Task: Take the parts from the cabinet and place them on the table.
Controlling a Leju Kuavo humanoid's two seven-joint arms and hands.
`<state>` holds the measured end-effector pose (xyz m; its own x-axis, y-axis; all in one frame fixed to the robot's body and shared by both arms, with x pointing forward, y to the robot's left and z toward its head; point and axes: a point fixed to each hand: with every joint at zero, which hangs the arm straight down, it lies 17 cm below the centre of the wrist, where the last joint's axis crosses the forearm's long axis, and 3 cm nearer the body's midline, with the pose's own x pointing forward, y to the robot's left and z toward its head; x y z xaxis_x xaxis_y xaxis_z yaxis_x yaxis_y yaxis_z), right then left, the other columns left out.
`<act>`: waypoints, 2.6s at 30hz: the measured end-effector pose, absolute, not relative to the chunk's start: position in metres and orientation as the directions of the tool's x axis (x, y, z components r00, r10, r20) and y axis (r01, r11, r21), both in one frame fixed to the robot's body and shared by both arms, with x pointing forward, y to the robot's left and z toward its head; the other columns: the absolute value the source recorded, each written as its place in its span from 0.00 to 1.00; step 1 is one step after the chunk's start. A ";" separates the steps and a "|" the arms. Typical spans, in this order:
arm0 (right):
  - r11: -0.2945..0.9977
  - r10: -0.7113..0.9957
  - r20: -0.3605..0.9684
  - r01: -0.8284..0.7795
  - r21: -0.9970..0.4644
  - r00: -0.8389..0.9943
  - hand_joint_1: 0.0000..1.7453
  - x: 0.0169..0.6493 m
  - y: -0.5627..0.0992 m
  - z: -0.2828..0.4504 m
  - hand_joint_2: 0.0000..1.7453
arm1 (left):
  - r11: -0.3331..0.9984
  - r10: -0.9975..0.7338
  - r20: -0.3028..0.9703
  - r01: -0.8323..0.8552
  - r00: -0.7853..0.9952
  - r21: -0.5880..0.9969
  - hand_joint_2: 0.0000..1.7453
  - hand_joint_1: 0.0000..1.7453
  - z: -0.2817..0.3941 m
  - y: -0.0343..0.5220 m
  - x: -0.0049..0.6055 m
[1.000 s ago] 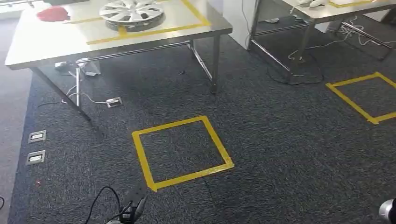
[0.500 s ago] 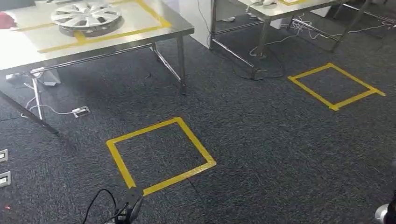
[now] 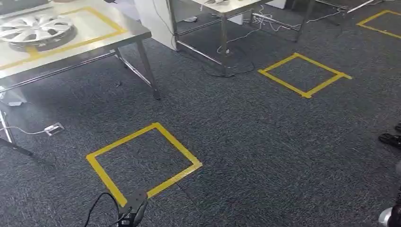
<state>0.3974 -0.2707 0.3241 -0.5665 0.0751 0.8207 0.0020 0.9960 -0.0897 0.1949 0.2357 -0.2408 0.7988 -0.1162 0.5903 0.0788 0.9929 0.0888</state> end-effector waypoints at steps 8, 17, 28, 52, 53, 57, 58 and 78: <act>0.996 0.074 0.812 -0.003 -0.093 -0.579 0.00 0.398 -0.262 0.328 0.00 | 0.993 -0.109 0.580 0.068 0.807 0.093 0.00 0.00 -0.243 0.242 0.188; 0.995 0.076 0.809 -0.002 -0.095 -0.583 0.00 0.399 -0.257 0.331 0.00 | 0.993 -0.110 0.579 0.068 0.808 0.093 0.00 0.00 -0.244 0.242 0.187; 0.996 0.074 0.810 0.008 -0.086 -0.581 0.00 0.397 -0.256 0.327 0.00 | 0.991 -0.127 0.576 0.084 0.808 0.102 0.00 0.00 -0.243 0.241 0.191; 0.997 0.071 0.806 0.025 -0.070 -0.588 0.00 0.386 -0.258 0.326 0.00 | 0.990 -0.134 0.577 0.091 0.806 0.103 0.00 0.00 -0.241 0.237 0.200; 0.997 0.071 0.805 0.024 -0.070 -0.588 0.00 0.386 -0.258 0.326 0.00 | 0.991 -0.134 0.577 0.091 0.805 0.102 0.00 0.00 -0.241 0.236 0.200; 0.997 0.071 0.803 0.026 -0.069 -0.592 0.00 0.386 -0.258 0.327 0.00 | 0.990 -0.134 0.578 0.090 0.805 0.105 0.00 0.00 -0.241 0.238 0.201; 0.997 0.071 0.803 0.025 -0.069 -0.592 0.00 0.386 -0.258 0.327 0.00 | 0.990 -0.134 0.578 0.090 0.805 0.105 0.00 0.00 -0.241 0.238 0.201; 0.998 0.043 0.793 -0.005 -0.059 -0.607 0.00 0.387 -0.251 0.332 0.00 | 0.992 -0.119 0.579 0.077 0.806 0.098 0.00 0.00 -0.242 0.236 0.194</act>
